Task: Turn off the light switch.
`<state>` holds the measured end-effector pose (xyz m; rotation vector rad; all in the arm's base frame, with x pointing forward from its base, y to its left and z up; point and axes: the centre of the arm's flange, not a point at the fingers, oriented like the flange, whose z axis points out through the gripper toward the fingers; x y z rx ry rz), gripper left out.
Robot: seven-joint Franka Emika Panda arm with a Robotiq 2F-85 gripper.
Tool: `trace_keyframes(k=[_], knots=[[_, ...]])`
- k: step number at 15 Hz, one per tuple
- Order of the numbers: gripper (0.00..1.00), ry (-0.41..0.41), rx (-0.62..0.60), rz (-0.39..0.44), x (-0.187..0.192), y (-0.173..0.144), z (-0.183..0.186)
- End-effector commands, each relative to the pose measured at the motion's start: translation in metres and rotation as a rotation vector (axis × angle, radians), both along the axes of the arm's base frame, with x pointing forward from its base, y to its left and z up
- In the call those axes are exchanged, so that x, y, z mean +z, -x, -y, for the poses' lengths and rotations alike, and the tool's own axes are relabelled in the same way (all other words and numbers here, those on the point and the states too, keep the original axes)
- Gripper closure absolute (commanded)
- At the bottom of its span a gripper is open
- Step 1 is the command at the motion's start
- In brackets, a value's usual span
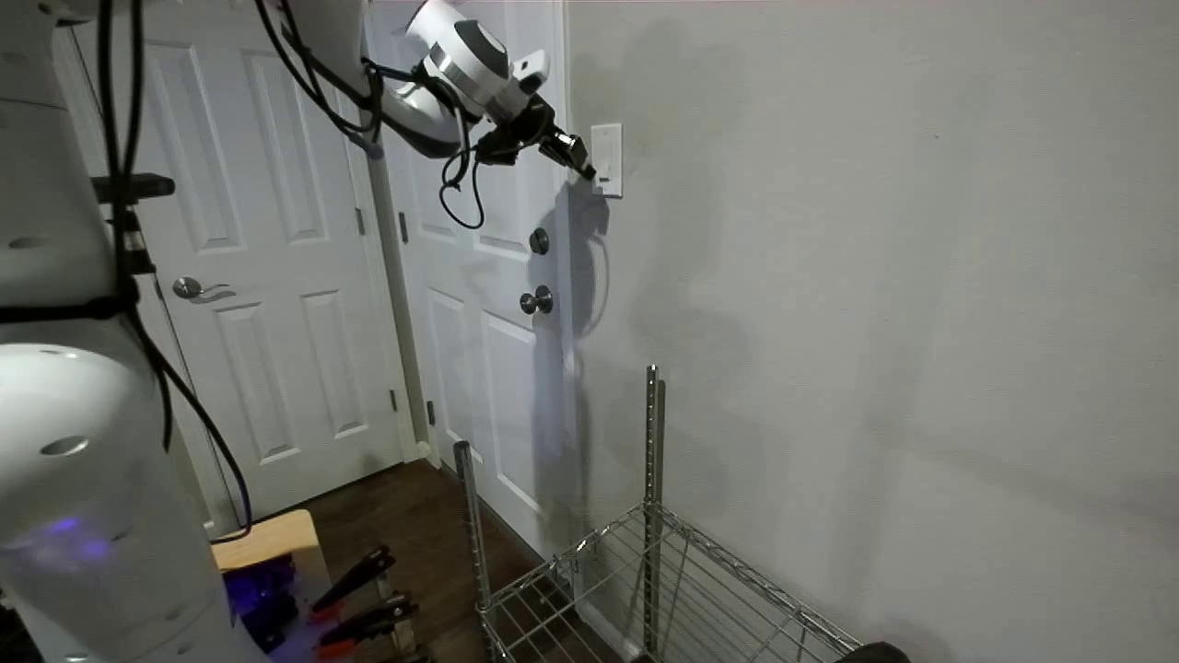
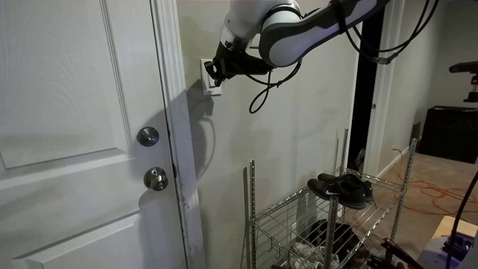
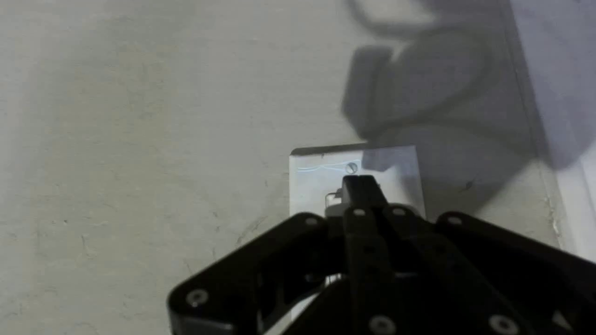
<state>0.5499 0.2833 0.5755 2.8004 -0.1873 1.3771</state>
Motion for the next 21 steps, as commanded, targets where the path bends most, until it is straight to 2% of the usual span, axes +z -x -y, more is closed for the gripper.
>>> trace_keyframes(k=[1,12,18,20,21], knots=[[1.00,-0.007,-0.028,0.011,0.000,-0.014,-0.009],[1.00,-0.004,-0.134,0.013,-0.001,-0.040,-0.008],[1.00,-0.022,-0.143,-0.017,-0.003,-0.028,-0.003],[1.00,-0.047,-0.136,-0.043,-0.004,-0.015,0.002],[1.00,-0.083,-0.099,-0.085,-0.006,-0.011,0.003]])
